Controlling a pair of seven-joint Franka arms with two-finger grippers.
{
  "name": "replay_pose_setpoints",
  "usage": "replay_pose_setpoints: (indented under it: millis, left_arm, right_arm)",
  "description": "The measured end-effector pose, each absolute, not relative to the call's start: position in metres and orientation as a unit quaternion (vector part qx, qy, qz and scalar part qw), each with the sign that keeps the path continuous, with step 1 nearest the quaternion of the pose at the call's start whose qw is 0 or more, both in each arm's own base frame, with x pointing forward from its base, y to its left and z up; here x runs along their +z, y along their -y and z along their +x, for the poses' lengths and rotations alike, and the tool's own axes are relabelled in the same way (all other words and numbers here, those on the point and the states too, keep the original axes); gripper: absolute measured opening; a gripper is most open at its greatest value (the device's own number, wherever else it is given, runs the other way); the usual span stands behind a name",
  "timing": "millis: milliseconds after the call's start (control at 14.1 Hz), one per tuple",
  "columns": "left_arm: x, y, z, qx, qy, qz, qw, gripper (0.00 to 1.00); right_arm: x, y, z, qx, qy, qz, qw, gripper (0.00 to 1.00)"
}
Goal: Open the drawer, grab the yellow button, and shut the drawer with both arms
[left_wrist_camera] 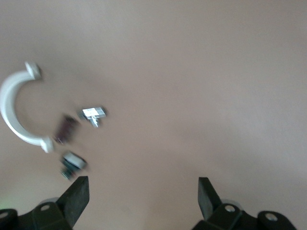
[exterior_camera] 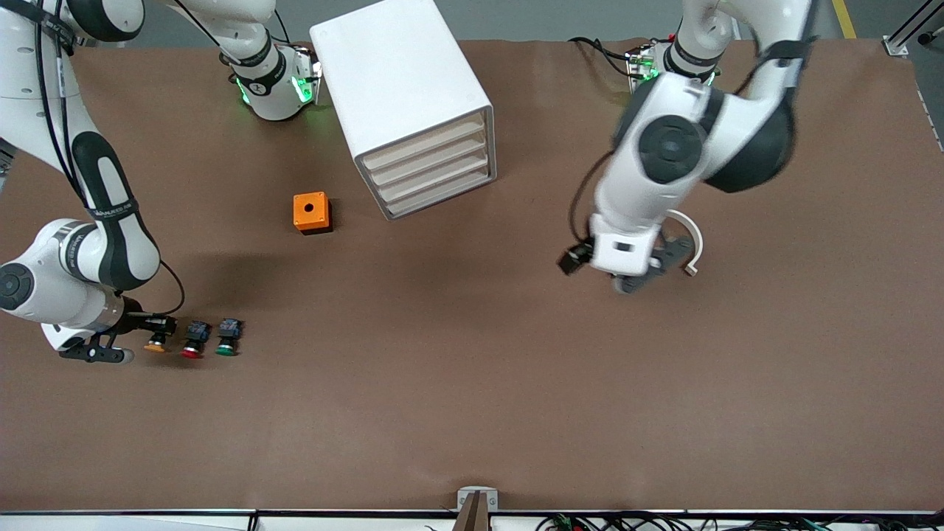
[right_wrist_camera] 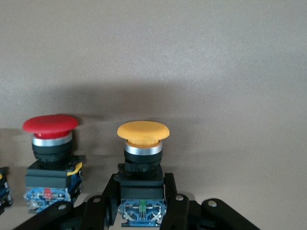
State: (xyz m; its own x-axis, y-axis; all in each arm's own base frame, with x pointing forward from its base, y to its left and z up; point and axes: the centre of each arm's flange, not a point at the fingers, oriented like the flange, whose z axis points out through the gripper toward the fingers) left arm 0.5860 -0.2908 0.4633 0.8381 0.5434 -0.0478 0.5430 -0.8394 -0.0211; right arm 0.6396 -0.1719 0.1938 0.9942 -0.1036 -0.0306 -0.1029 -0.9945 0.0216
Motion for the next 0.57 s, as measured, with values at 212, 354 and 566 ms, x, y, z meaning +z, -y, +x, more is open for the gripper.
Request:
replay_pose_setpoints:
  millis: [212, 354, 566]
  left_arm:
    - [0.492, 0.203, 0.608, 0.018, 0.258, -0.966, 0.019, 1.0]
    - [0.517, 0.16, 0.607, 0.016, 0.234, -0.972, 0.031, 1.0]
    - [0.552, 0.108, 0.6, 0.014, 0.193, -0.981, 0.025, 1.0]
  right_arm:
    - [0.19, 0.173, 0.645, -0.014, 0.051, 0.999, 0.01, 0.41]
    - [0.189, 0.174, 0.647, -0.013, 0.051, 0.999, 0.011, 0.54]
    - [0.193, 0.175, 0.649, -0.017, 0.052, 0.998, 0.01, 0.85]
